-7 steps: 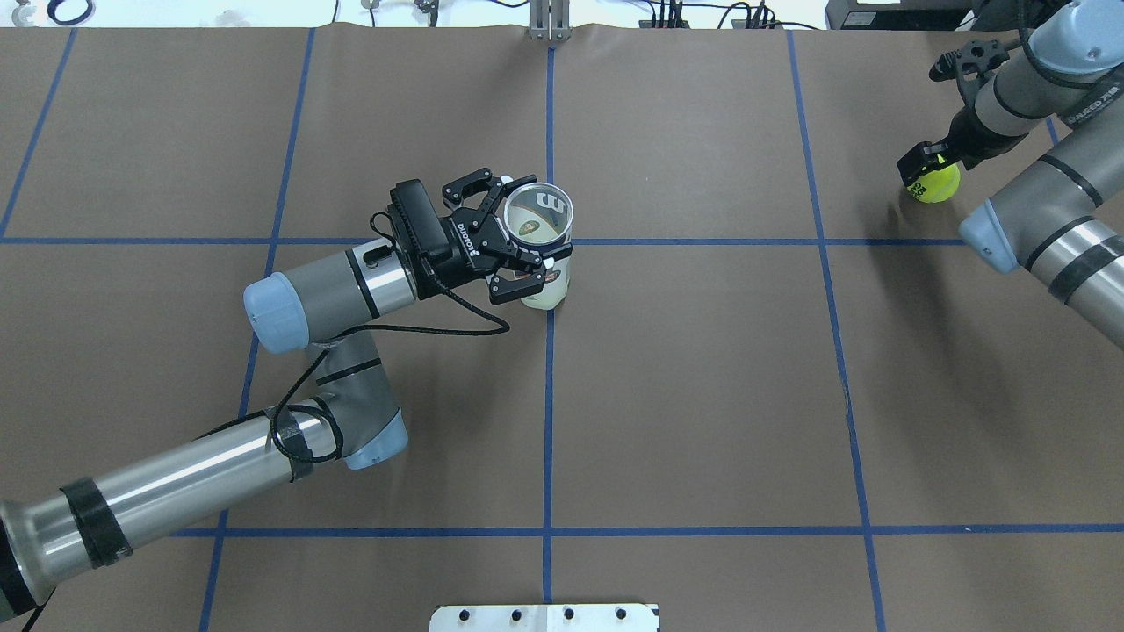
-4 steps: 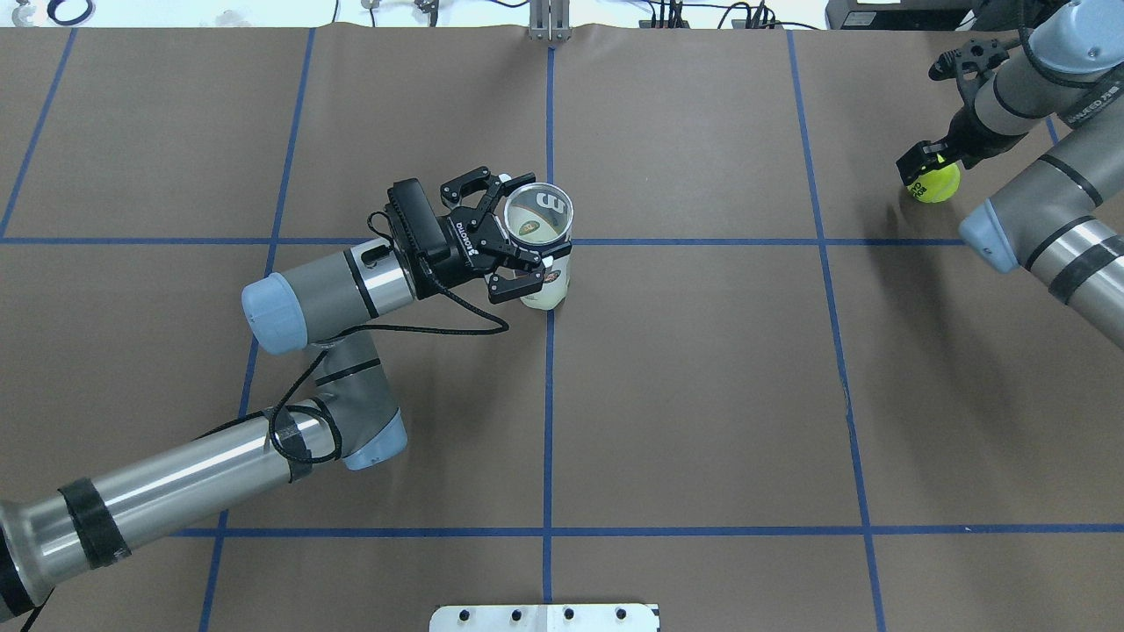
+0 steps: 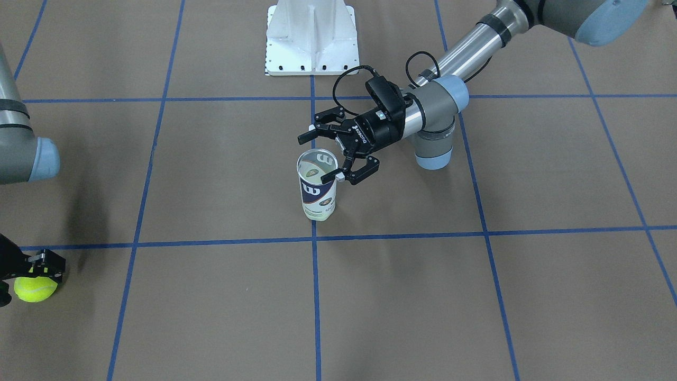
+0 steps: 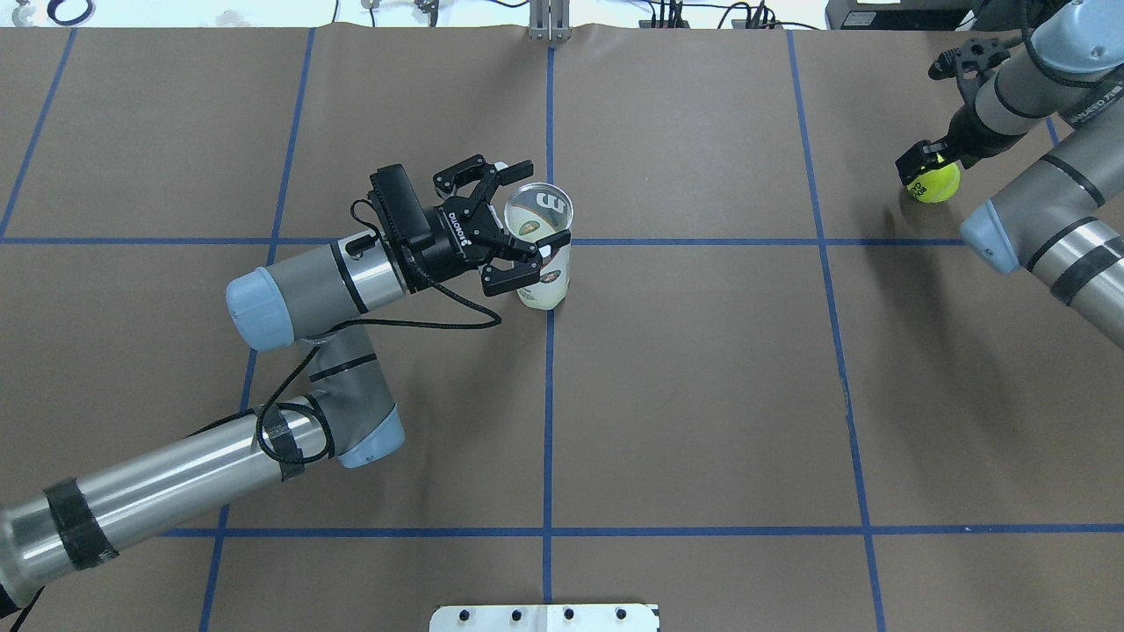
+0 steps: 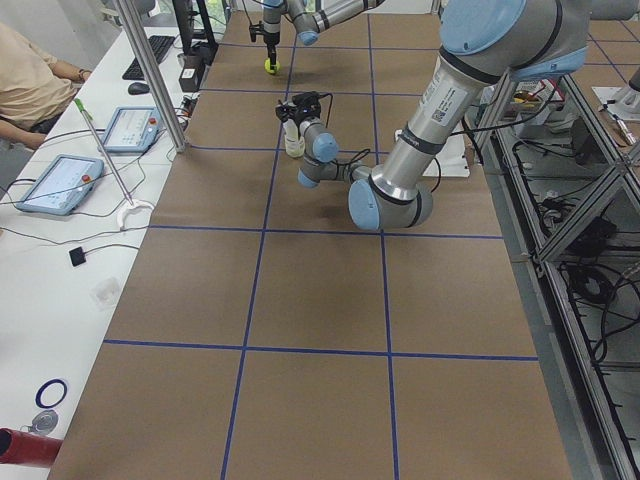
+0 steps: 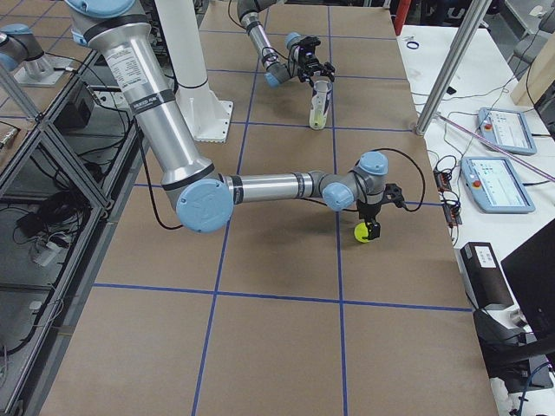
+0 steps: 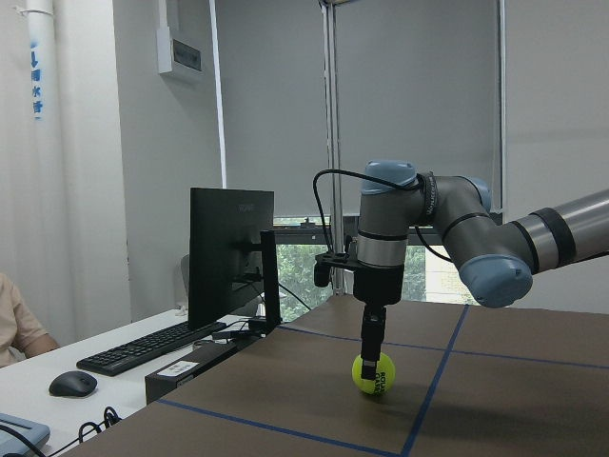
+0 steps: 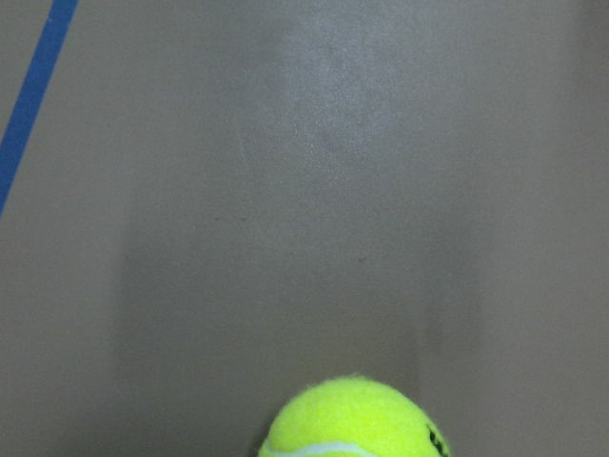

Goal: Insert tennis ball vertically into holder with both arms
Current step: 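Release and withdraw the left gripper from the tube while the right gripper lifts the ball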

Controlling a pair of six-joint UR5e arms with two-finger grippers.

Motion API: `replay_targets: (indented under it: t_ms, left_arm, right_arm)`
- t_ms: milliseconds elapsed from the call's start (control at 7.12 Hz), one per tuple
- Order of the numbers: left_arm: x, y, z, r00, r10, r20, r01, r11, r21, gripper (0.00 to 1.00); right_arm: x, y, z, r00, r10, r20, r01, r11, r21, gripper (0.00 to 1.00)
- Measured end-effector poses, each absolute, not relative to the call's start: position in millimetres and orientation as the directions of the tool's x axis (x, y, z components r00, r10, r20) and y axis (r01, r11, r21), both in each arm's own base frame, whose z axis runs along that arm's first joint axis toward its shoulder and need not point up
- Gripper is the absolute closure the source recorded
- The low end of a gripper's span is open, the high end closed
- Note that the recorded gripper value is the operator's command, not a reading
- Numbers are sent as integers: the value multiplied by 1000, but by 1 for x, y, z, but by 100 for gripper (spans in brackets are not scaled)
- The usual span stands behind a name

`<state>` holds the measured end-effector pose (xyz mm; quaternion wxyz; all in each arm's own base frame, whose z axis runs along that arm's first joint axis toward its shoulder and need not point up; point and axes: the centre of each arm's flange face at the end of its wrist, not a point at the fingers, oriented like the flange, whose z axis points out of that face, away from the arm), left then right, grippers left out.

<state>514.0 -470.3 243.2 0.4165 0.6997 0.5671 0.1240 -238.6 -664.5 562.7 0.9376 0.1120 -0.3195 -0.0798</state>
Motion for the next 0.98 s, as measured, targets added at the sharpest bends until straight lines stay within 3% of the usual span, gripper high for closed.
replay_targets:
  t_ms: [140, 281, 561, 702, 842, 982]
  left_arm:
    - [509, -474, 243, 327, 895, -304, 693, -9, 720, 1]
    - [503, -478, 245, 328, 892, -311, 696, -5, 718, 1]
    - [473, -494, 259, 333, 880, -339, 697, 12, 717, 1]
    - [462, -501, 264, 340, 876, -342, 690, 14, 724, 1]
    - [457, -505, 266, 345, 874, -343, 686, 15, 728, 1]
    - [452, -508, 270, 350, 871, -345, 682, 16, 732, 1]
  right_arm:
    - [-238, -664, 564, 784, -220, 581, 78, 963, 260, 2]
    - [-238, -663, 565, 784, -220, 581, 78, 963, 259, 11]
    - [-239, -661, 568, 785, -219, 580, 81, 964, 254, 18]
    - [-241, -657, 574, 786, -220, 577, 88, 965, 248, 49]
    - [-243, -653, 579, 787, -227, 573, 98, 964, 247, 99]
    - [-243, -652, 580, 787, -235, 571, 105, 962, 250, 100]
